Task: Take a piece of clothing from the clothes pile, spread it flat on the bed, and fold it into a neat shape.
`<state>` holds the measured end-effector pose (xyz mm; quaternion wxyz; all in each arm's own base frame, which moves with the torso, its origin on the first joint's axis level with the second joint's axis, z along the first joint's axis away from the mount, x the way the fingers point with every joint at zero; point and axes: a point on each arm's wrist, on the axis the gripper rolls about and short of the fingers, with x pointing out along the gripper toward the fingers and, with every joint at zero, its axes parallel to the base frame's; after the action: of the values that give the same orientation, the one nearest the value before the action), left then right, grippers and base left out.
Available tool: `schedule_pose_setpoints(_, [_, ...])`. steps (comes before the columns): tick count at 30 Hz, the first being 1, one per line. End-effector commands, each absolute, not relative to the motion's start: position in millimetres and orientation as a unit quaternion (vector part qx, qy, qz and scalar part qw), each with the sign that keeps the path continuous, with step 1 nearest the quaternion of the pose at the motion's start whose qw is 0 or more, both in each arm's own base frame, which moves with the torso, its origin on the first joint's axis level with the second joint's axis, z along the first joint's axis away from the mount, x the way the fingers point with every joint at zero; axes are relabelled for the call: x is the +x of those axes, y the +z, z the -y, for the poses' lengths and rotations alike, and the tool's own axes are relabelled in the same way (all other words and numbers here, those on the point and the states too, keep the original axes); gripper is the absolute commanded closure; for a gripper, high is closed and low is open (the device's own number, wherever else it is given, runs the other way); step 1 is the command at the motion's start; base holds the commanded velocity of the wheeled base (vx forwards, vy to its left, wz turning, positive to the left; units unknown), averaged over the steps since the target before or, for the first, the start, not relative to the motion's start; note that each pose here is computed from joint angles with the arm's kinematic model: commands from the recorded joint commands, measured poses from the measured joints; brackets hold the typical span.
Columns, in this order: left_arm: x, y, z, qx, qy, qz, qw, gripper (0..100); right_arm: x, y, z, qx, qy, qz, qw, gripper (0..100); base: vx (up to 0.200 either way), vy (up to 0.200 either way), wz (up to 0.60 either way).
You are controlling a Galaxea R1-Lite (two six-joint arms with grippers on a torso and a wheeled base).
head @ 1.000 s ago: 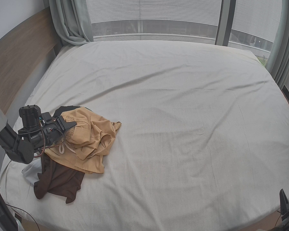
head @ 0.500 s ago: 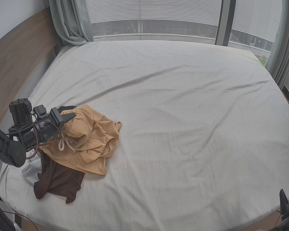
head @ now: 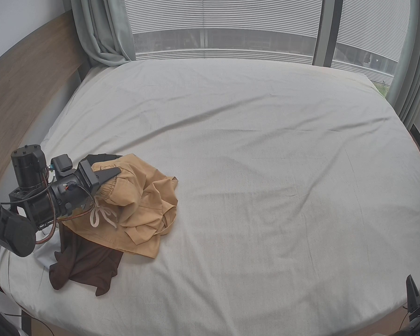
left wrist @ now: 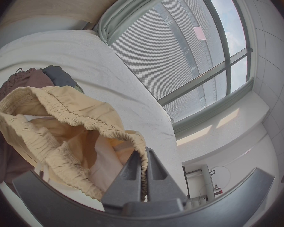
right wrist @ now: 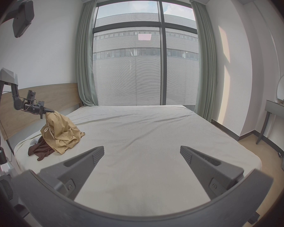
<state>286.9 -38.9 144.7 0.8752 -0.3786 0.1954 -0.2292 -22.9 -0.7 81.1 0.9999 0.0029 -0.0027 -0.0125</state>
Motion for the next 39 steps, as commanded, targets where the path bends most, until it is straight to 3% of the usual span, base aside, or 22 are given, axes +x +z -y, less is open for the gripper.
schedule_pose_setpoints(1, [274, 159, 47, -0.378, -0.251, -0.182, 0.872, 100, -23, 76, 1, 0.003, -0.012, 0.002, 1.0, 0, 0.0, 0.0, 0.0])
schedule_pose_setpoints(23, [249, 184, 101, -0.484, -0.328, -0.229, 0.778, 100, -23, 76, 1, 0.003, -0.012, 0.002, 1.0, 0, 0.0, 0.0, 0.0])
schedule_pose_setpoints(34, [240, 190, 122, -0.48, -0.383, -0.215, 0.76, 100, -23, 76, 1, 0.003, -0.012, 0.002, 1.0, 0, 0.0, 0.0, 0.0])
schedule_pose_setpoints(39, [236, 197, 137, -0.504, -0.397, -0.227, 0.732, 100, -23, 76, 1, 0.003, -0.013, 0.002, 1.0, 0, 0.0, 0.0, 0.0])
